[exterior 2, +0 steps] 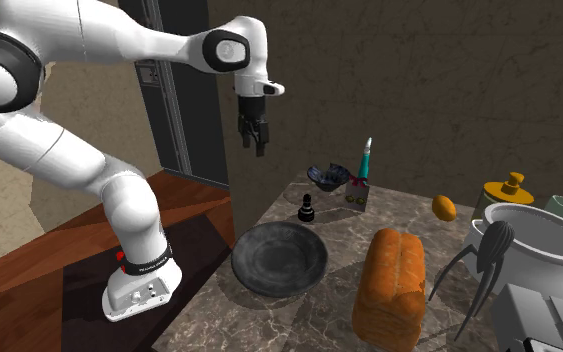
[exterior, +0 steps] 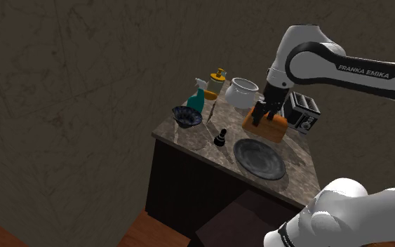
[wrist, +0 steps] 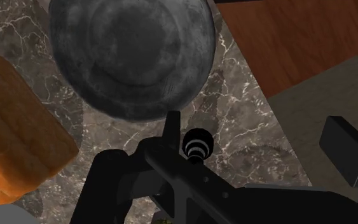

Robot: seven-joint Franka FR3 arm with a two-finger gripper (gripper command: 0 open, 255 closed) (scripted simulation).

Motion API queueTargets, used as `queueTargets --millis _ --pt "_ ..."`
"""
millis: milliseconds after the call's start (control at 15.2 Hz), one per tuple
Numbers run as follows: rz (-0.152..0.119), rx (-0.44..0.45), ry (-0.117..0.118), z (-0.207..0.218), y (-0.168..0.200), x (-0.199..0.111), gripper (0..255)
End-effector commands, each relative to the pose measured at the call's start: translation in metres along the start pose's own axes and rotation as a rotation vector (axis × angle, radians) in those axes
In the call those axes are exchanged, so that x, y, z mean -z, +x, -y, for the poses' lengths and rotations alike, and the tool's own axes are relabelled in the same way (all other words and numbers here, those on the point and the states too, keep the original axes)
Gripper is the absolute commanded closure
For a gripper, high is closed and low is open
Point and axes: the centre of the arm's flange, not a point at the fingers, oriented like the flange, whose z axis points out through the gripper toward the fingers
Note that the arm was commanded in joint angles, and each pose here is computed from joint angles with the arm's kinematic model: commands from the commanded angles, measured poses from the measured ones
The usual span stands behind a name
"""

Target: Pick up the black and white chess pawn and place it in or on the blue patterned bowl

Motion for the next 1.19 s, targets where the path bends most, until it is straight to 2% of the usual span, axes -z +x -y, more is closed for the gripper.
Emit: queueTargets --millis 0,1122 --pt "-0.004 0.003 0.008 -0.003 0.021 -0.017 0" --pt "-0.021 0.029 0.071 -0.040 0.182 -0.169 0"
